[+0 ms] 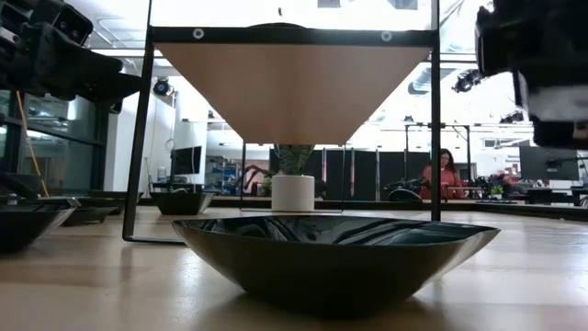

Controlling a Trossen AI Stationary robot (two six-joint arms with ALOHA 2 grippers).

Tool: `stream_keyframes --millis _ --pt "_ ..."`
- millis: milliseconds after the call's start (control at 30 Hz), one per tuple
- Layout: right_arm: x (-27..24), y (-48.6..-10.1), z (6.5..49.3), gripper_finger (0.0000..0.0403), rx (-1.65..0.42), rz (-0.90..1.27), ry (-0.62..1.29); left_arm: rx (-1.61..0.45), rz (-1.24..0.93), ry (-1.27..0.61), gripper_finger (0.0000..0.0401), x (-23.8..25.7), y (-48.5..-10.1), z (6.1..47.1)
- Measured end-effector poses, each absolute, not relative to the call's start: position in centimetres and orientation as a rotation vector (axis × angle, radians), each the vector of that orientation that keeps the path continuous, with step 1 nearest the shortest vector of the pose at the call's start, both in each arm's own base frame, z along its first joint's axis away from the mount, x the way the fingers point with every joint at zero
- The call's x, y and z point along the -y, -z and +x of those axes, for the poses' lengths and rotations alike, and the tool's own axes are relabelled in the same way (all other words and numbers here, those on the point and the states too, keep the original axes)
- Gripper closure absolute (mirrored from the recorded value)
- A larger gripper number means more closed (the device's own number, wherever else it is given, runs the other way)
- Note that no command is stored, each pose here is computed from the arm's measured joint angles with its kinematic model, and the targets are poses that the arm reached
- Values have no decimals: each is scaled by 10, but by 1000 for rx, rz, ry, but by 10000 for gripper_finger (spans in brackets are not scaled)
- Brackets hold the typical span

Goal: Pick & Place Mini shaped plates
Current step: Stack the black square plate on top of the black square plate on the shelf

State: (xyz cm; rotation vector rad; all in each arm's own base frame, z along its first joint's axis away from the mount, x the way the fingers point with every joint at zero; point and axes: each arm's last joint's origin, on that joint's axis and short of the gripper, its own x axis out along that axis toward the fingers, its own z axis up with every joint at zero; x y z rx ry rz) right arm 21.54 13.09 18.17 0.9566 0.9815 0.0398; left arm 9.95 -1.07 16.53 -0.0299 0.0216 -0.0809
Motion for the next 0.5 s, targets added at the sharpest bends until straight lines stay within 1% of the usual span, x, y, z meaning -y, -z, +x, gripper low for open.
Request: stream_keyframes --millis 267,500 --pt "-118 -209 211 395 -838 981 -70 -22 -30 81 167 11 -165 99" --pt "-105 -228 206 400 -719 962 -92 -23 -30 81 167 11 -165 100"
